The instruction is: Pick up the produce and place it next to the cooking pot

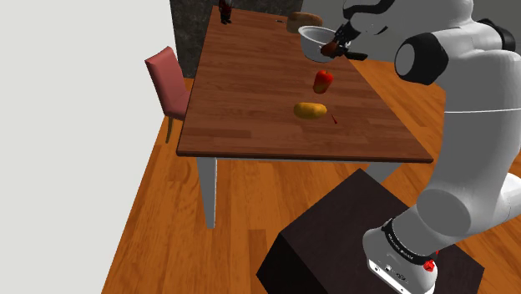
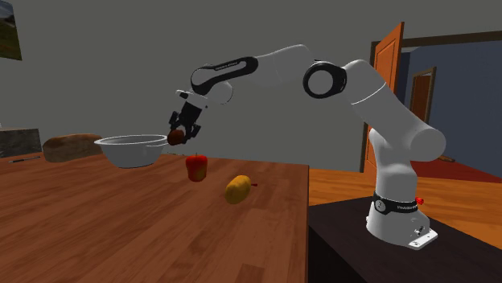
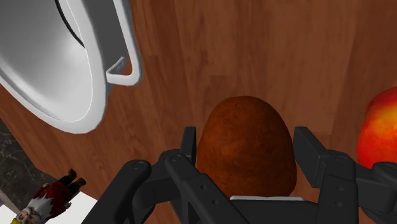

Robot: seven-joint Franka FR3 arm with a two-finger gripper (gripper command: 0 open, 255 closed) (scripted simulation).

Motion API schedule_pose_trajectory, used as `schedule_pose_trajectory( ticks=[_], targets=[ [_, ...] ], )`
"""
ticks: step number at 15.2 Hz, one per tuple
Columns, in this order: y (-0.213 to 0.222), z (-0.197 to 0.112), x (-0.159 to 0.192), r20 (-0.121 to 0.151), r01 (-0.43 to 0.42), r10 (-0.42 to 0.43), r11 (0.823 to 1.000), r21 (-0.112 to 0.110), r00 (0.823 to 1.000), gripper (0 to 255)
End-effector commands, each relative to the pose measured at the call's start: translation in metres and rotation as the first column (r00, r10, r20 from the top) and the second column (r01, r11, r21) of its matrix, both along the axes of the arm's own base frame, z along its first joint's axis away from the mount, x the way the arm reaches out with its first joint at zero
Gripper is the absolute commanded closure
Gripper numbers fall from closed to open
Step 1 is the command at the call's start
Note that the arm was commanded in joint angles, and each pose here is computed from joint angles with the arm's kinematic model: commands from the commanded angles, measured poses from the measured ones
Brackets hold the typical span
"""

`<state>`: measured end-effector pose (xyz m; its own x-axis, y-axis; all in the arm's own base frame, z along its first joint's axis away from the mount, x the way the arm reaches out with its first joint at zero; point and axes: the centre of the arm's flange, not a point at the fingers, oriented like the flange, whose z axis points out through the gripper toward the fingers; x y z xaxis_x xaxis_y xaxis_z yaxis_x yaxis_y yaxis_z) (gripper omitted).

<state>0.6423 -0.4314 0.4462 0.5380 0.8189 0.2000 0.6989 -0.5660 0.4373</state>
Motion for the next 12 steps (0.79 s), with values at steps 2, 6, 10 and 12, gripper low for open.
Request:
schedule_pose_trajectory(
  ticks=[2, 6, 10, 12],
  targets=[
    [0.000, -0.016, 0.000, 0.000, 0.000, 0.000, 1.000, 0.000, 1.000, 255],
    [0.000, -0.037, 0.000, 0.000, 0.000, 0.000, 1.000, 0.000, 1.000, 255],
    [0.000, -0.058, 0.000, 0.000, 0.000, 0.000, 1.000, 0.000, 1.000, 255],
    [0.000, -0.069, 0.000, 0.000, 0.000, 0.000, 1.000, 0.000, 1.000, 255]
  ],
)
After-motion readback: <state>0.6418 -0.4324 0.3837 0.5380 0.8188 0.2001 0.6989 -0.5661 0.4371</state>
